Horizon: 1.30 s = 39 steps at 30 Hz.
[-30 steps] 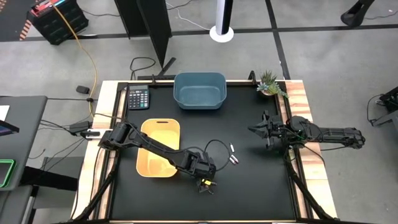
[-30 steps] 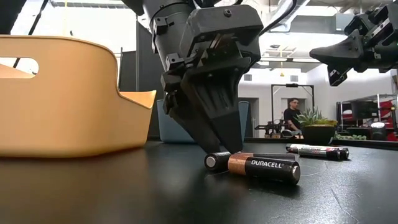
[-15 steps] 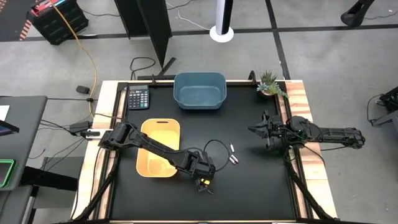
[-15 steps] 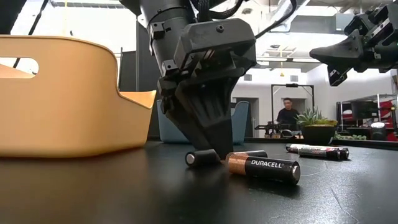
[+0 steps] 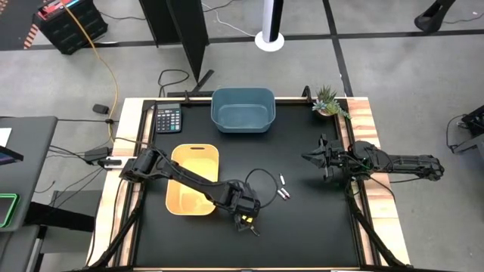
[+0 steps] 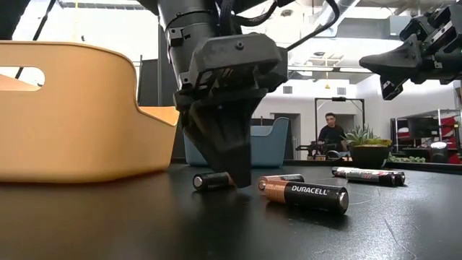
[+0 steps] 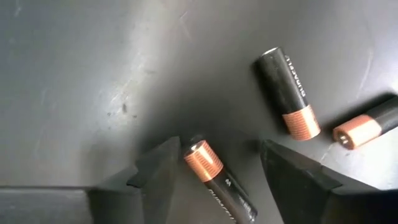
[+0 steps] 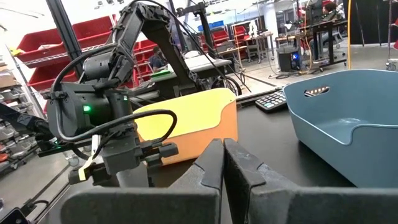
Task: Sort batteries
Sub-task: Put the top black battery into the orange bin
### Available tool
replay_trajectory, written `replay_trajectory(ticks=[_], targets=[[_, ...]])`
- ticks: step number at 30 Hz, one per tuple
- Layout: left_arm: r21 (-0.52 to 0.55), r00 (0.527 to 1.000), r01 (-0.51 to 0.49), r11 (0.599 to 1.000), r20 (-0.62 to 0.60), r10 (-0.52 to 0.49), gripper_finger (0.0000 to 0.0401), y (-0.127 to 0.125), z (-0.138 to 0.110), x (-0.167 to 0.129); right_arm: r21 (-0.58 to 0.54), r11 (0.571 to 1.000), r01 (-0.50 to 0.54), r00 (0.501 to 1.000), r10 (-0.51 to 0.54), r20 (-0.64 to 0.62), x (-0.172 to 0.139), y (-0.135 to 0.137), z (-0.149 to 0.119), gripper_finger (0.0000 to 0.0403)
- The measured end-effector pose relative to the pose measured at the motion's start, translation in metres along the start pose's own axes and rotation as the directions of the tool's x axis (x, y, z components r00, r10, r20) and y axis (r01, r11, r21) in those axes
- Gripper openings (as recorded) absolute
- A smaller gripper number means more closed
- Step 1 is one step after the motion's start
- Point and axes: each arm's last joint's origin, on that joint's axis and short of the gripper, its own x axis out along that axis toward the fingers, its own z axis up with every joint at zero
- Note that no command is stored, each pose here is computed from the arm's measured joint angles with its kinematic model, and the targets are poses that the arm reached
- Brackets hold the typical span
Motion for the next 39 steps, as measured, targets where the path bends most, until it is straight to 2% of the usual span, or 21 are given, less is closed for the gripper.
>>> replay_trajectory(ticks=[12,18,27,39], targets=[[0.026,0.999,-0.028,0.999,-0.036,0.029,0.0089,0.004,-0.005,0.001,0.000,1.000,0.000,1.000,0.000,0.000,0.000,0.000,0.000,0.0031],[0.027,0.998,-0.033,0.999,-0.053,0.034,0.0043,0.008,-0.013,0.009,0.000,1.000,0.000,1.000,0.000,0.000,0.000,0.000,0.000,0.0031],[0.084,0.998,-0.023,0.996,-0.053,0.027,0.0042,0.007,-0.012,0.009,0.000,1.000,0.000,1.000,0.000,0.000,0.000,0.000,0.000,0.0031],[0.220,0.997,-0.015,0.975,-0.071,0.031,0.0042,0.007,0.006,-0.008,0.000,1.000,0.000,1.000,0.000,0.000,0.000,0.000,0.000,0.0031]])
